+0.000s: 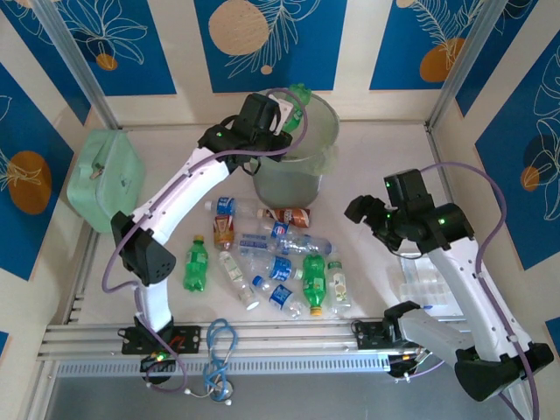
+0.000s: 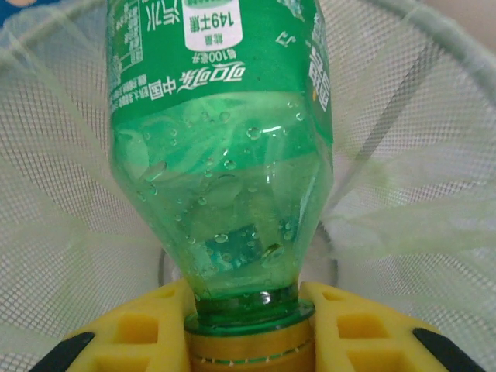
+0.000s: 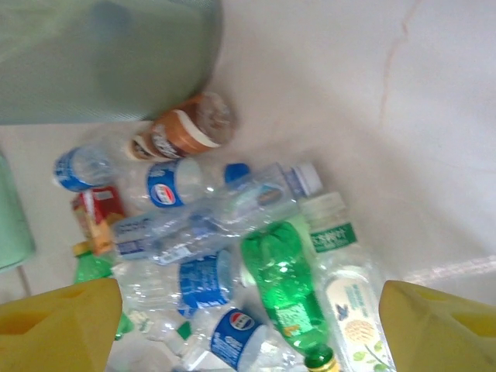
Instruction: Put the plastic bottles in the bin
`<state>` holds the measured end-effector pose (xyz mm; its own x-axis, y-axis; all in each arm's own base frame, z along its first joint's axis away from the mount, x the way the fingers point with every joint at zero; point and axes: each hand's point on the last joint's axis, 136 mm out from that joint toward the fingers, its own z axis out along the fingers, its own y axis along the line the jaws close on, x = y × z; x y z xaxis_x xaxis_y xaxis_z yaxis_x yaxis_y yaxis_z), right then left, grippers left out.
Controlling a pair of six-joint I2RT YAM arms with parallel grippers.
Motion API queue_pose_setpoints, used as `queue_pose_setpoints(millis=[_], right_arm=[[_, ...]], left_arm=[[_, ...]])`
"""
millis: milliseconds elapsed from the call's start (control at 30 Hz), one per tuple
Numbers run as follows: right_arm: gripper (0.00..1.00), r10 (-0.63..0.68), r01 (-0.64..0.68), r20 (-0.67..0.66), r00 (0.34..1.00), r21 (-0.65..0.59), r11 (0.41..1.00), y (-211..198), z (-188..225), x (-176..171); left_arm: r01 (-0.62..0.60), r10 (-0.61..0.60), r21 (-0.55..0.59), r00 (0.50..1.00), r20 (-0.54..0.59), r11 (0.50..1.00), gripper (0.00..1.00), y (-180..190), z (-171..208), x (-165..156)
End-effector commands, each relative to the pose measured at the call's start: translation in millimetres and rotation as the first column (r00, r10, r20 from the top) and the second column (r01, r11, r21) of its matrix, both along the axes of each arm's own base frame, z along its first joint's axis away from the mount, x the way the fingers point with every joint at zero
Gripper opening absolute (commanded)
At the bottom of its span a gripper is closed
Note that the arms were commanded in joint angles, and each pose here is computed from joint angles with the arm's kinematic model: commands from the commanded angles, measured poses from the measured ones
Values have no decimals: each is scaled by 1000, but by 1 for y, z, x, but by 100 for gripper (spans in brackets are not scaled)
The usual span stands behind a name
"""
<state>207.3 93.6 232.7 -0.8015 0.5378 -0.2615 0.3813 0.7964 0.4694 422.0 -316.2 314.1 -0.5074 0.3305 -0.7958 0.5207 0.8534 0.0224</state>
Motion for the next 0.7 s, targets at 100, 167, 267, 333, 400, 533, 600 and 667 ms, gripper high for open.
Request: queue_pose_setpoints(millis=[100,167,267,333,400,533,600,667], right_arm=[[86,1,-8,-114,994,-57,998,-9,-34,-17],[86,1,-8,-125,992,-58,998,-9,-38,-18],[86,3,-12,-139,990,-65,998,-10,-42,-19],[86,2,-12,-145,989,-70,997,-10,-43,-19],[86,1,-13,-154,988,-76,997,-11,-45,-20],[86,6,-20,-172,985,-82,996,-12,-50,-23],[86,13,-29,-187,982,-84,996,-11,-54,-24],[86,22,-40,-202,979,-89,995,-9,-59,-27]], left_arm=[[-37,37,31,999,4,999,0,12,7,2],[-44,44,39,999,-11,998,0,14,2,3],[-54,55,50,998,-28,997,0,17,-2,3],[-57,59,58,998,-37,997,0,17,-4,3],[-61,63,61,997,-43,996,0,18,-5,3],[-59,61,57,997,-44,997,12,18,-3,2],[-62,65,59,997,-41,996,18,19,-2,2],[-65,68,58,997,-40,996,28,20,-1,1]])
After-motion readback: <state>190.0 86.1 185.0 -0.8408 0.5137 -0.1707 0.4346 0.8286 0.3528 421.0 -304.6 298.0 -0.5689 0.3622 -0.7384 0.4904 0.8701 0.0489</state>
